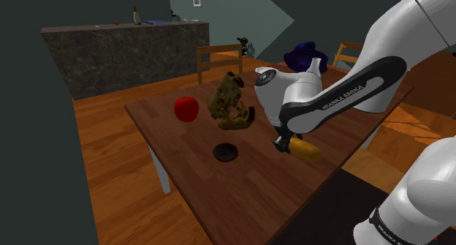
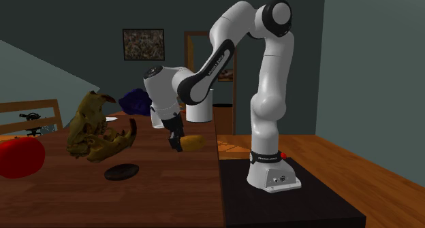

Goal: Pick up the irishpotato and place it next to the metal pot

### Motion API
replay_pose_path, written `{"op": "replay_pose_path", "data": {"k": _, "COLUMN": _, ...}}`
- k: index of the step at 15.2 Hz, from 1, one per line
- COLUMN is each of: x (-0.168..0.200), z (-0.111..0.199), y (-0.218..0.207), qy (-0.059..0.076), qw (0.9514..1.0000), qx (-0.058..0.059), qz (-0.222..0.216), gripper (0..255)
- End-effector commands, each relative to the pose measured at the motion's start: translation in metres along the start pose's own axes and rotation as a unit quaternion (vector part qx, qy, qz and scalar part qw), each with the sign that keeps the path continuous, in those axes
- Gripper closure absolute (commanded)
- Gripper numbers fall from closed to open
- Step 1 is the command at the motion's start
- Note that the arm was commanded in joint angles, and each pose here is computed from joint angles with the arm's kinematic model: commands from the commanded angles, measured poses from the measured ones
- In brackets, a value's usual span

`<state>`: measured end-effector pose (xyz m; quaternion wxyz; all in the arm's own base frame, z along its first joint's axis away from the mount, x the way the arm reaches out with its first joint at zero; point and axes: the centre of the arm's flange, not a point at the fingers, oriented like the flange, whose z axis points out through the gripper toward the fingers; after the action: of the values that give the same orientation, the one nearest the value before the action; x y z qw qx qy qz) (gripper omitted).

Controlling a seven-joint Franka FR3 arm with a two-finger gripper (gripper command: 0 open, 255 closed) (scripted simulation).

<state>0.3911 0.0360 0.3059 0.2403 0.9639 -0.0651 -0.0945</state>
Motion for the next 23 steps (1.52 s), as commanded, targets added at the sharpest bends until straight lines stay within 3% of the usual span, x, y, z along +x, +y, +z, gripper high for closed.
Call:
{"op": "replay_pose_path", "data": {"k": 1, "x": 0.000, "z": 0.001, "y": -0.001, "qy": -0.001, "qw": 1.0000, "qx": 0.000, "qz": 0.000, "gripper": 255}}
{"op": "replay_pose_path", "data": {"k": 23, "x": -0.017, "z": -0.095, "y": 0.052, "qy": -0.001, "qw": 1.0000, "qx": 0.000, "qz": 0.000, "gripper": 255}}
